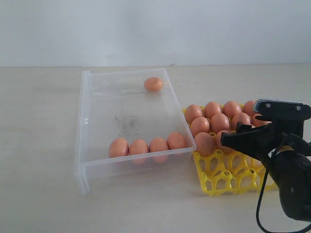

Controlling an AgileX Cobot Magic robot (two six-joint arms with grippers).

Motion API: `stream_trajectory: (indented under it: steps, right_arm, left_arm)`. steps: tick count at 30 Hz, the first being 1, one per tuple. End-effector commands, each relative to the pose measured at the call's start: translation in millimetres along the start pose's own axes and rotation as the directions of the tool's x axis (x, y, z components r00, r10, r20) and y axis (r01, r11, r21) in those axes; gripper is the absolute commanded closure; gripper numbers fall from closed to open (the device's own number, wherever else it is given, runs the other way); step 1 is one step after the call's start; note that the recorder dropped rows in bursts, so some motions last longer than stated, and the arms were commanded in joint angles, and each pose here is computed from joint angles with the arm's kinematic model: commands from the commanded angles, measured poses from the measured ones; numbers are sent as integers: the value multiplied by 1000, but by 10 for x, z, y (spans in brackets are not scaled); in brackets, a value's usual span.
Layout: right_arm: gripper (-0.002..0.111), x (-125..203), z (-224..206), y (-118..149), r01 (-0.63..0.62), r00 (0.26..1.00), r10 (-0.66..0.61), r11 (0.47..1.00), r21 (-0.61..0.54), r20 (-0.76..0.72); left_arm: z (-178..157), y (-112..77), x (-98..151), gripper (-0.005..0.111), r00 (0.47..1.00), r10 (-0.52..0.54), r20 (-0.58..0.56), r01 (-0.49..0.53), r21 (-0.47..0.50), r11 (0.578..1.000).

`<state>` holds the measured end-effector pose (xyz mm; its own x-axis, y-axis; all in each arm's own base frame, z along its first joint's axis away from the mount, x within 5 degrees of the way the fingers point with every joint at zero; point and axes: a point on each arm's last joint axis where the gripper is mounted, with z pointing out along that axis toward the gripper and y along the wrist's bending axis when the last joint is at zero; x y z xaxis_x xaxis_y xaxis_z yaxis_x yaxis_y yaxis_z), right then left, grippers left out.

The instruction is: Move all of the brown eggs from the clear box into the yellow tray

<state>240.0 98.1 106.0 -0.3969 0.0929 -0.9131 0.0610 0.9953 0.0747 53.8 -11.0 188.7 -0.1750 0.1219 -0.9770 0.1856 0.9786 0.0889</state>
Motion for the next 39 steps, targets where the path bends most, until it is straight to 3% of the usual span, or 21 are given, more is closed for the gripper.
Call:
stream_trajectory:
  steps: [1, 4, 8, 10, 12, 13, 20, 26, 35, 39]
  right_arm:
    - [49, -202, -63, 14, 18, 996, -17, 1000, -12, 86]
    - [49, -360, -151, 27, 47, 992, -43, 998, -31, 123]
    - [55, -433, -294, 61, 33, 999, -33, 994, -102, 4]
    - [75, -385, -322, 68, 29, 996, -38, 992, -119, -77]
    - [104, -318, -327, 76, 28, 988, -47, 991, -130, -145]
    - [108, -294, -328, 77, 24, 985, -46, 991, -131, -169]
    - [107, -258, -312, 40, 2, 981, -18, 997, -83, -193]
    - [107, -222, -304, -5, 62, 973, -70, 997, -43, -219]
    - [107, 100, -175, -1, 121, 923, -126, 992, -36, -364]
    - [107, -32, -313, 87, 181, 951, -202, 977, -111, -233]
  left_arm:
    - [1, -3, 9, 103, 1000, 3, 2, -3, 5, 1000]
    - [1, -3, 9, 103, 1000, 3, 2, -3, 5, 1000]
    - [1, -3, 9, 103, 1000, 3, 2, -3, 5, 1000]
    - [1, -3, 9, 103, 1000, 3, 2, -3, 5, 1000]
    - [1, -3, 9, 103, 1000, 3, 2, -3, 5, 1000]
    - [1, -3, 9, 103, 1000, 3, 2, -3, 5, 1000]
    - [1, -3, 9, 103, 1000, 3, 2, -3, 5, 1000]
    - [1, -3, 9, 103, 1000, 3, 2, -3, 5, 1000]
    - [1, -3, 9, 103, 1000, 3, 2, -3, 5, 1000]
    - [1, -3, 9, 103, 1000, 3, 2, -3, 5, 1000]
